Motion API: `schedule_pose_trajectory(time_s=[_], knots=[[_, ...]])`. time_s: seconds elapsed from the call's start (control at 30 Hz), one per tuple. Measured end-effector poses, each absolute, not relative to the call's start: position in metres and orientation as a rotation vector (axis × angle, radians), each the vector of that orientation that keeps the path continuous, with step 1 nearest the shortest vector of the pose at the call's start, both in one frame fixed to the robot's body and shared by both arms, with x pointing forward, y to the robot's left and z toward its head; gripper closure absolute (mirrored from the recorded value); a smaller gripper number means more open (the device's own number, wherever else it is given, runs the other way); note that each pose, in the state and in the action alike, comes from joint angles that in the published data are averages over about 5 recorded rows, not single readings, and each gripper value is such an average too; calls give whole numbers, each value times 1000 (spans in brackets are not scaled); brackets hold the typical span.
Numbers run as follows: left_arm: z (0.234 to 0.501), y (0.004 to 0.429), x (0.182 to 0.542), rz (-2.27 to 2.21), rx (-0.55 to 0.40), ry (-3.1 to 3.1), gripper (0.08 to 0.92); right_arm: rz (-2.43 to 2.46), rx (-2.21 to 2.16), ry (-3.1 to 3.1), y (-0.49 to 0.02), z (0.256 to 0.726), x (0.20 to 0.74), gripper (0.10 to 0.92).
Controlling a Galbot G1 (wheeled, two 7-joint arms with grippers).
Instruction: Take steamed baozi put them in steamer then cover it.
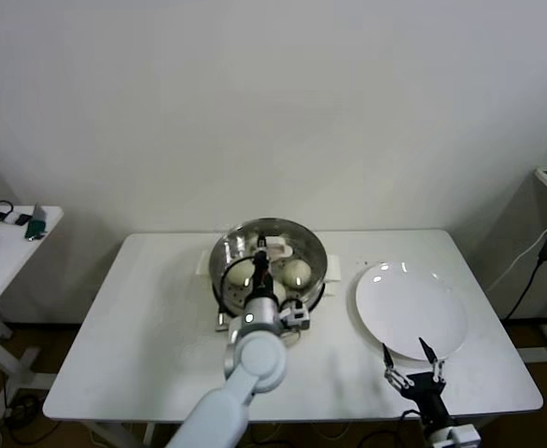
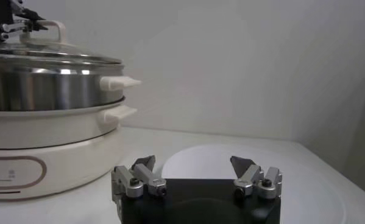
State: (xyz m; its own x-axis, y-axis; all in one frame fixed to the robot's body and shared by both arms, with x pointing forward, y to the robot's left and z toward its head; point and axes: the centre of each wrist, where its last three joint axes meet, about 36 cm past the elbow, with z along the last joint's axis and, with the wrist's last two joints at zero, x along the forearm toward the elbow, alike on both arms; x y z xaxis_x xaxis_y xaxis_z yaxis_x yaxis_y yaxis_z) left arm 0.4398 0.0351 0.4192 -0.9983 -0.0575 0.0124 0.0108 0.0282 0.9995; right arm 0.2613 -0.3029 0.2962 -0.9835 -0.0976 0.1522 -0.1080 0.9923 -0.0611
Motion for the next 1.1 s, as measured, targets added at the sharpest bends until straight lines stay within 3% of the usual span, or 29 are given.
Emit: schedule_pose_trajectory(time_s=[0.73,0.87,1.1], knots=[[414,38,444,-2149,47,-2219,845,106,171,-2988,-303,295,261,200],[420,37,443,-2139,38,-2243,752,102,176,-2986,-301,295,261,200],[429,38,438,-2119,12,-2284,518,98,183,-2982,-300,297,261,200]])
